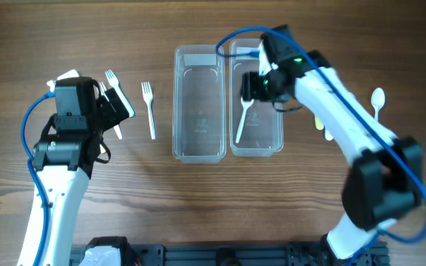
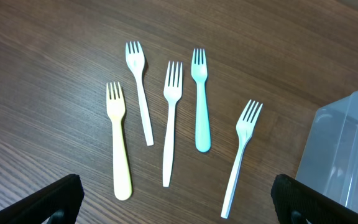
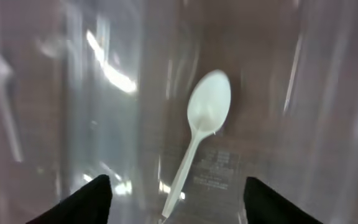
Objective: Pack container
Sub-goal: 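Carry the white spoon into the right container and release, then grasp the yellow spoon with the right gripper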
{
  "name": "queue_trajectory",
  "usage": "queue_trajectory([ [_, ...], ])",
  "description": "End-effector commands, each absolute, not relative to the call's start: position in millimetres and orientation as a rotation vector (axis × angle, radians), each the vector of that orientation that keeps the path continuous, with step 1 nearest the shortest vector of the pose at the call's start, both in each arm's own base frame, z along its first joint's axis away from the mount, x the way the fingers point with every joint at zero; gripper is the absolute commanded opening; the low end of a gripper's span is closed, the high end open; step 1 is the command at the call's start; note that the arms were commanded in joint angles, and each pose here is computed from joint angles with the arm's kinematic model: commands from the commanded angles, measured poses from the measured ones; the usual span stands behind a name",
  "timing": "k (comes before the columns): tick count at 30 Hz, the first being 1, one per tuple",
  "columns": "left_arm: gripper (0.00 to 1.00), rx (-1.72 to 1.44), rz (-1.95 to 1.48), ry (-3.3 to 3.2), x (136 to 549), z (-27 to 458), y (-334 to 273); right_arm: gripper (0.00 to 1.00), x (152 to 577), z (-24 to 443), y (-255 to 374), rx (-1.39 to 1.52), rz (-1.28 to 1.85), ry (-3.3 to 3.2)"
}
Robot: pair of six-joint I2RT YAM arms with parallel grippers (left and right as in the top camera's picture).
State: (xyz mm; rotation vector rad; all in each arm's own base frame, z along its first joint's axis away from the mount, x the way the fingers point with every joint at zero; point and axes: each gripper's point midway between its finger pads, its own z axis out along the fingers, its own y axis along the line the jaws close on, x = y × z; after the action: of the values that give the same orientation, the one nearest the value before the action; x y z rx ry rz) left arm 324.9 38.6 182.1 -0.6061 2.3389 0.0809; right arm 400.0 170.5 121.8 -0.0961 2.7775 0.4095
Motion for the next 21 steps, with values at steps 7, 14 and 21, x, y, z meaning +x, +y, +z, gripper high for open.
queue_trajectory([
  [7, 1.00, -0.602, 0.099, 2.320, 328.4, 189.7, 42.5, 0.97, 411.0, 224.2, 27.7, -0.071, -0.114, 2.514],
  [14, 1.00, -0.602, 0.099, 2.320, 328.4, 189.7, 42.5, 0.81, 405.3, 109.1, 15.4, -0.022, -0.004, 2.800],
  [21, 1.00, -0.602, 0.099, 2.320, 328.4, 189.7, 42.5, 0.70, 406.1, 31.5, 4.7, 0.013, 0.080, 2.967],
])
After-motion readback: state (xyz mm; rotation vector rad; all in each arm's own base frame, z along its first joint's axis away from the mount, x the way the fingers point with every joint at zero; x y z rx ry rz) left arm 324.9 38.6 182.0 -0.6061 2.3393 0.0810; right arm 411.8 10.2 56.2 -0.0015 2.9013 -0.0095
